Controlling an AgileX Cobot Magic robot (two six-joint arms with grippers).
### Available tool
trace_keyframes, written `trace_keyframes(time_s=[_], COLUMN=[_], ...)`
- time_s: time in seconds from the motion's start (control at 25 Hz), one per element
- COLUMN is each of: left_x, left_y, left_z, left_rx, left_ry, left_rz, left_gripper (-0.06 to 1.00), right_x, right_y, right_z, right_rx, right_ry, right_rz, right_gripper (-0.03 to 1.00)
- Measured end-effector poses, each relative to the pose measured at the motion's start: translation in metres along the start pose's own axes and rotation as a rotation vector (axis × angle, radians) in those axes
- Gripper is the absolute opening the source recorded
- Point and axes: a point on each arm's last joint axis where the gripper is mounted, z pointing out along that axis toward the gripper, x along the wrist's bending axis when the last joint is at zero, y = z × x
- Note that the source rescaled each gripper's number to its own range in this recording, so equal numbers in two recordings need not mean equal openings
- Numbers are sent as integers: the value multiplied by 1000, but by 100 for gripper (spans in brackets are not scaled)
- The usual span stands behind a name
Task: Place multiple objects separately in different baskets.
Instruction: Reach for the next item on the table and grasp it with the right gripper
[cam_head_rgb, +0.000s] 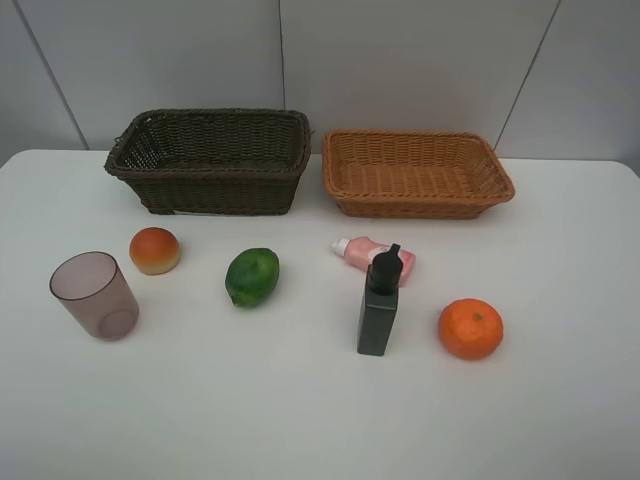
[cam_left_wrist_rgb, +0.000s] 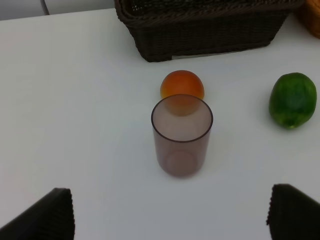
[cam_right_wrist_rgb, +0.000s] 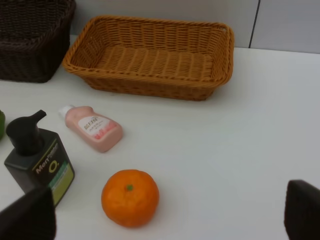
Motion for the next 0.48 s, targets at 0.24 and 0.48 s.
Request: trace_keyframes(time_s=[0.24,0.48], left_x=[0,0], left_y=[0,0], left_z=[0,0], left_rx=[0,0], left_ry=[0,0], left_rz=[0,0], left_gripper=[100,100], right_x=[0,0], right_y=[0,0], right_z=[0,0], right_rx=[0,0], right_ry=[0,0], right_rz=[0,0], right_gripper=[98,98])
